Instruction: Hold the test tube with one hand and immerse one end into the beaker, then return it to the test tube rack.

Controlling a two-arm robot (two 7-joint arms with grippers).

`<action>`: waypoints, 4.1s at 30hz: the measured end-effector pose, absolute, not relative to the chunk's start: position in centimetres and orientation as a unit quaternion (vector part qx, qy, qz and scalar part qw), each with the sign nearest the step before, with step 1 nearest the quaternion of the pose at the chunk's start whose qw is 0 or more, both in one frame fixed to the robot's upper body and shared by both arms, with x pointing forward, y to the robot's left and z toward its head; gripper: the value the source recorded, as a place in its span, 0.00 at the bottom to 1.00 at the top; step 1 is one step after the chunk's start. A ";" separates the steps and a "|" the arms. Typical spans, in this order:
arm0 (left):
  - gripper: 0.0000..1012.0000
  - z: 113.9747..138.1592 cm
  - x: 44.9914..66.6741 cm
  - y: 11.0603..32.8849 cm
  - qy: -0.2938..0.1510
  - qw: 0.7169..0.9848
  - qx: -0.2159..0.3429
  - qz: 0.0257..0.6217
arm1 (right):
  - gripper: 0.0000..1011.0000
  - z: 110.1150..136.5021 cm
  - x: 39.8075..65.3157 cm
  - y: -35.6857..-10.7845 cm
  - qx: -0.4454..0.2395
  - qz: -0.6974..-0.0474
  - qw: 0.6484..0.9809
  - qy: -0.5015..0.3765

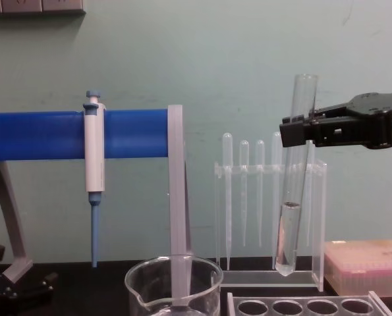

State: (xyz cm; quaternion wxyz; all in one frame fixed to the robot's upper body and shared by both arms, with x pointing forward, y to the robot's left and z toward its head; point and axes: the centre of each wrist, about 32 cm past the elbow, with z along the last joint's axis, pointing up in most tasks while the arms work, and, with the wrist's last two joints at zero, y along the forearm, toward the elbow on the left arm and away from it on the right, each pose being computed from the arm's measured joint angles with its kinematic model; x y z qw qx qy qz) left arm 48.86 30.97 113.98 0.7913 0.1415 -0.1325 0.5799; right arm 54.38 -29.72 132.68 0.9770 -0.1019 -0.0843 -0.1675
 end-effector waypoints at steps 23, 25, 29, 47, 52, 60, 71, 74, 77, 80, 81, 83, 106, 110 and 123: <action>0.99 114.0 48.9 31.0 -0.132 0.791 0.141 0.580 | 0.23 132.7 54.4 -29.7 -0.102 -0.167 0.977 -0.084; 0.99 114.0 48.9 31.0 -0.132 0.791 0.142 0.580 | 0.23 132.7 54.4 -29.7 -0.102 -0.167 0.977 -0.084; 0.99 114.0 48.9 31.0 -0.132 0.791 0.141 0.580 | 0.23 132.7 54.4 -29.7 -0.102 -0.167 0.977 -0.084; 0.99 114.0 48.9 31.0 -0.132 0.791 0.141 0.580 | 0.23 132.7 54.4 -29.7 -0.102 -0.167 0.977 -0.084; 0.99 114.0 48.9 31.0 -0.132 0.791 0.141 0.580 | 0.23 132.7 54.4 -29.7 -0.102 -0.167 0.977 -0.084; 0.99 114.0 48.9 31.0 -0.132 0.791 0.141 0.580 | 0.23 132.7 54.4 -29.7 -0.102 -0.167 0.977 -0.084; 0.99 114.0 48.9 31.0 -0.132 0.791 0.141 0.580 | 0.23 132.7 54.4 -29.7 -0.102 -0.168 0.977 -0.084; 0.99 114.0 48.9 31.0 -0.132 0.791 0.141 0.580 | 0.23 132.7 54.4 -29.7 -0.102 -0.167 0.977 -0.084; 0.99 114.0 48.9 31.0 -0.132 0.791 0.141 0.580 | 0.23 132.7 54.4 -29.7 -0.102 -0.167 0.977 -0.084; 0.99 114.0 48.9 31.0 -0.132 0.791 0.141 0.580 | 0.23 132.7 54.4 -29.7 -0.102 -0.167 0.977 -0.084; 0.99 114.0 48.9 31.0 -0.132 0.791 0.142 0.580 | 0.23 132.7 54.4 -29.7 -0.102 -0.168 0.977 -0.084; 0.99 114.0 48.9 31.0 -0.132 0.791 0.141 0.580 | 0.23 132.7 54.4 -29.7 -0.102 -0.167 0.977 -0.084; 0.99 114.0 48.9 31.0 -0.132 0.791 0.141 0.580 | 0.23 132.7 54.4 -29.7 -0.102 -0.167 0.977 -0.084; 0.99 114.0 48.9 31.0 -0.132 0.791 0.141 0.580 | 0.23 132.7 54.4 -29.7 -0.102 -0.167 0.977 -0.084; 0.99 114.0 48.9 31.0 -0.132 0.791 0.141 0.580 | 0.23 132.7 54.4 -29.7 -0.102 -0.168 0.977 -0.084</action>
